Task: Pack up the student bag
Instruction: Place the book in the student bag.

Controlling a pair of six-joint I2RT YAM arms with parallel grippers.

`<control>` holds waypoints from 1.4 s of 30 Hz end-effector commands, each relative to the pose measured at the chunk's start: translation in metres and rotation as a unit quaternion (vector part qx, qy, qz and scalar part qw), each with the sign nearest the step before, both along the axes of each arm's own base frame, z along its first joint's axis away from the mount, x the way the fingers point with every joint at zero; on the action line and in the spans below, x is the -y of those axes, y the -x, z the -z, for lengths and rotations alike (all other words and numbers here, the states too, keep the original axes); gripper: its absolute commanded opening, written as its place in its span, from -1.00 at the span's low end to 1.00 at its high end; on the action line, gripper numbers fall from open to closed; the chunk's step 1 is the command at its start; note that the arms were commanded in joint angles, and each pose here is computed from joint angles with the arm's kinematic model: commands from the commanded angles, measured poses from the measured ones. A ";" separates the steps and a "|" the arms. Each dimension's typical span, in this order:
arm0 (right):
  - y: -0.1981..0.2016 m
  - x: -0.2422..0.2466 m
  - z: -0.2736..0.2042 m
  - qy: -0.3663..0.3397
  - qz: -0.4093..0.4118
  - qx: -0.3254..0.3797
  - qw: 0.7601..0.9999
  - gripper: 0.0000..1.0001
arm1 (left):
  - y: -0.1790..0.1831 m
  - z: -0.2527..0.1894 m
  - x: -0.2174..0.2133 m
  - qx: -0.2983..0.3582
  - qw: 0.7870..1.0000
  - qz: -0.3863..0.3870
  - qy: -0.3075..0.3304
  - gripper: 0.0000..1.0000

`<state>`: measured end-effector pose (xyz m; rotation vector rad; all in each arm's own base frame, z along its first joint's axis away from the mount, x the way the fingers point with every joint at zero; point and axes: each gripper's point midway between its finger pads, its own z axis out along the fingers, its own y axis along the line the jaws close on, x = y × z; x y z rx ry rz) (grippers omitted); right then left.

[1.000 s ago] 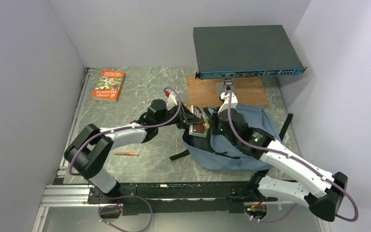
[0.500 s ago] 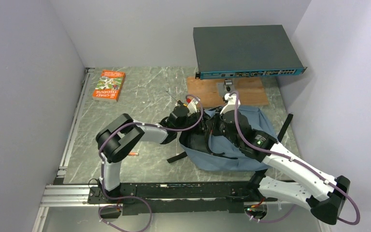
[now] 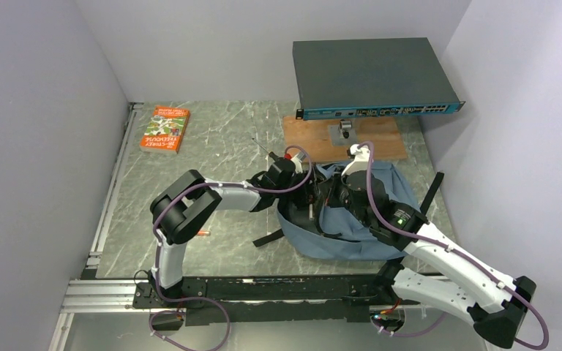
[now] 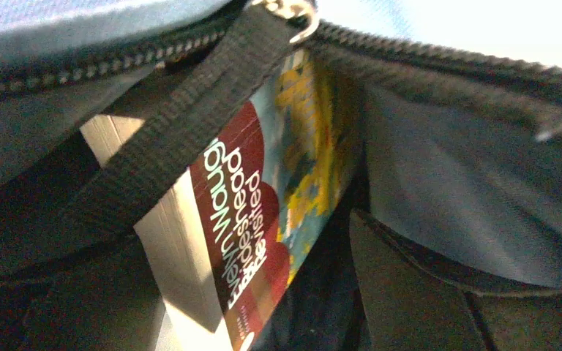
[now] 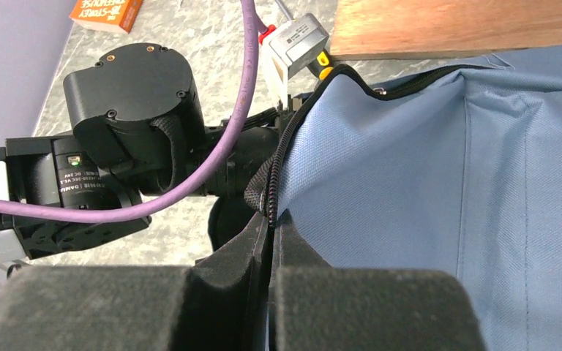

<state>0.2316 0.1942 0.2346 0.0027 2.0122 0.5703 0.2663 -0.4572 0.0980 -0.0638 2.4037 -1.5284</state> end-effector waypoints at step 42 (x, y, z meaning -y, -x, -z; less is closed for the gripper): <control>-0.016 0.018 -0.011 0.015 0.051 0.030 0.998 -1.00 | 0.009 -0.035 -0.027 0.098 0.987 0.103 -0.070 0.30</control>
